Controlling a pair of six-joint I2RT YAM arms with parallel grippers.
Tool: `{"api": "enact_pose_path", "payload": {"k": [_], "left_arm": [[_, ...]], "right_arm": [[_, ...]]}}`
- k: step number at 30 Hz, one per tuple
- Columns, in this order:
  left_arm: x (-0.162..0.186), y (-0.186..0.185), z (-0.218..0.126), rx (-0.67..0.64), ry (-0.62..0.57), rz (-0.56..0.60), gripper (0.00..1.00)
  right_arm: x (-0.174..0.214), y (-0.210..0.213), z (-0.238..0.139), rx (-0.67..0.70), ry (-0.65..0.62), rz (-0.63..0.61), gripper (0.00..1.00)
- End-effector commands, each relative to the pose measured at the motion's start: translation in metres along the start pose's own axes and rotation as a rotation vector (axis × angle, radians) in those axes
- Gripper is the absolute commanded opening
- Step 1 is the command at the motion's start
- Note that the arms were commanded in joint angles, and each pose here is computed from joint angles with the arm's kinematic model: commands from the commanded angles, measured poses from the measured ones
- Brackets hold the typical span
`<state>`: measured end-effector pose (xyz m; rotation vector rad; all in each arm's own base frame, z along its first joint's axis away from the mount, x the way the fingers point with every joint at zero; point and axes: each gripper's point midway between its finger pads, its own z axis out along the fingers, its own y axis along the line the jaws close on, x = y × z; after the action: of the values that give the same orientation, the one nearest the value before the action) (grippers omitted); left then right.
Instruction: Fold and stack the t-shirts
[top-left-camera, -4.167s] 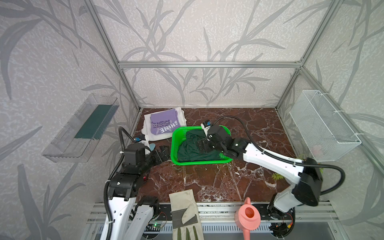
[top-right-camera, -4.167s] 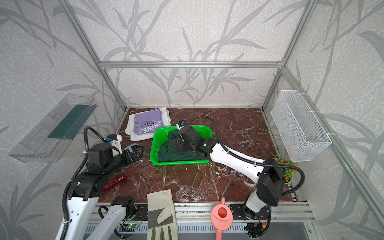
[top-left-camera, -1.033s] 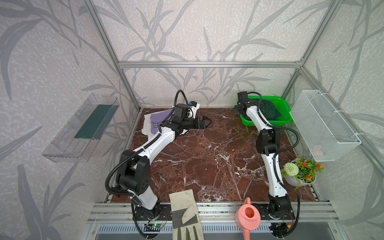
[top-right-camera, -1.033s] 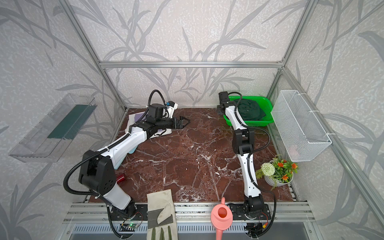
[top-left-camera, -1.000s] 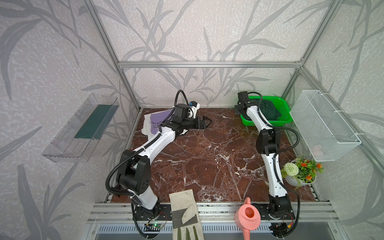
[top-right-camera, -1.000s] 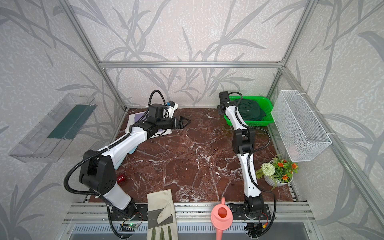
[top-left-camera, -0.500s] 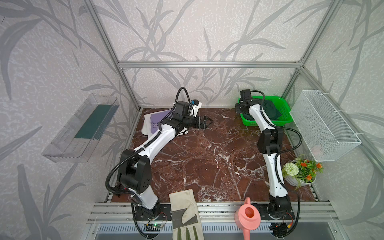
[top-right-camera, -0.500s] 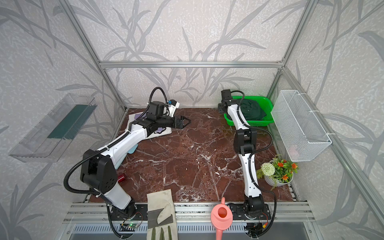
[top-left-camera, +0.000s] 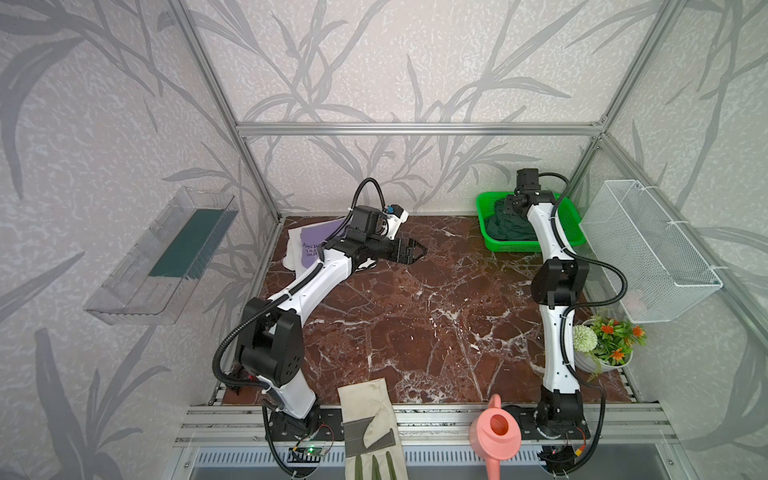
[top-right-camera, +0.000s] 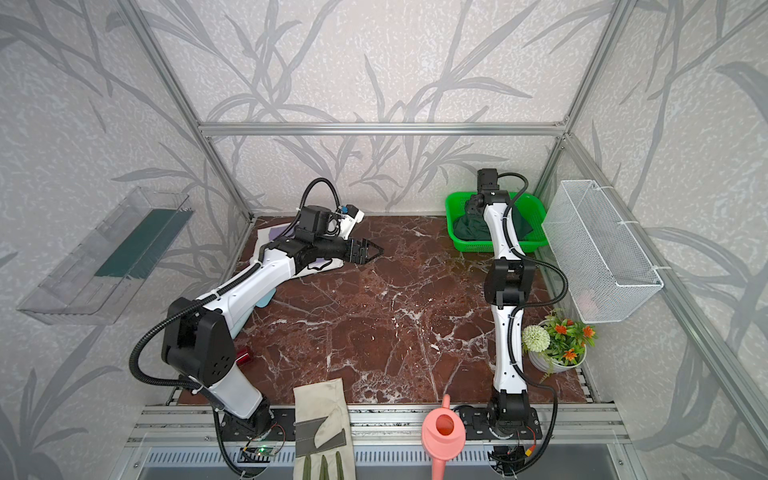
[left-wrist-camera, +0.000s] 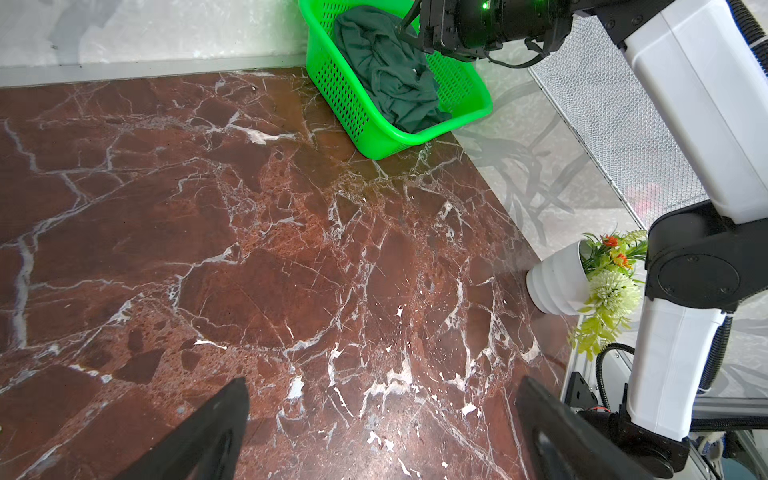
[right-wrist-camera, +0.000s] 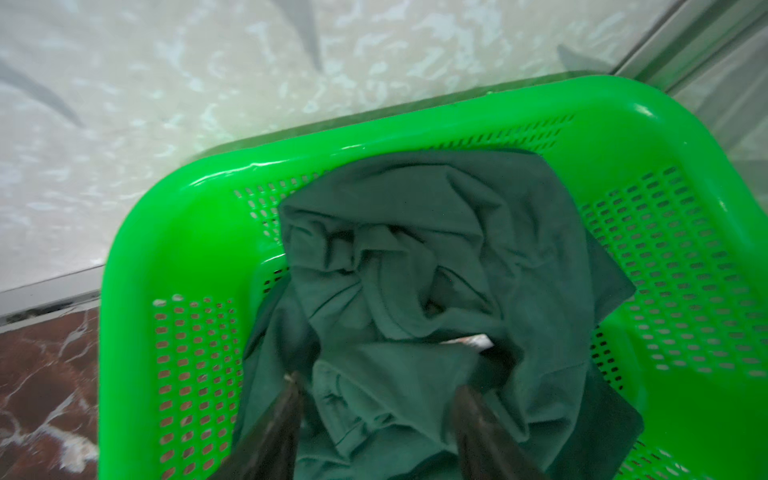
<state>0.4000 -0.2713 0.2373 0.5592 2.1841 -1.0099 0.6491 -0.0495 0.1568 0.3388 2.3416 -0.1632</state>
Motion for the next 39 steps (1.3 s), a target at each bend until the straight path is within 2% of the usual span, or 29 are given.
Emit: {"api": "enact_pose_path", "payload": {"k": [1,6,15,16,18,20,23,26,31,39], "left_arm": [[0.008,-0.003,0.005,0.029,0.023,0.025,0.99],[0.01,-0.001,0.008,0.031,0.035,0.02,0.99],[0.014,-0.001,0.01,0.032,0.052,0.019,0.99],[0.013,-0.001,0.009,0.032,0.051,0.021,0.99],[0.014,-0.001,0.009,0.03,0.053,0.021,0.99],[0.014,-0.002,0.009,0.032,0.052,0.023,0.99],[0.012,-0.005,0.007,0.034,0.047,0.029,0.99],[0.012,-0.008,0.007,0.037,0.046,0.03,0.99],[0.01,-0.017,0.004,0.046,0.038,0.042,0.99],[-0.004,-0.029,-0.017,-0.001,-0.028,0.087,0.99]], "right_arm": [[0.008,-0.006,0.012,0.019,0.024,0.011,0.62],[0.024,-0.021,0.03,0.037,0.07,0.022,0.62],[0.052,-0.018,0.05,0.02,0.147,-0.001,0.61],[0.053,-0.017,0.051,0.016,0.15,0.0,0.57],[0.054,-0.018,0.051,0.017,0.152,0.004,0.39],[0.052,-0.016,0.05,0.009,0.146,0.006,0.29],[0.045,-0.015,0.044,0.003,0.131,0.008,0.1],[0.031,-0.015,0.031,-0.004,0.1,0.01,0.0],[-0.003,-0.012,-0.007,-0.047,0.02,0.019,0.0],[-0.05,-0.006,-0.1,-0.12,-0.098,0.035,0.0]]}}
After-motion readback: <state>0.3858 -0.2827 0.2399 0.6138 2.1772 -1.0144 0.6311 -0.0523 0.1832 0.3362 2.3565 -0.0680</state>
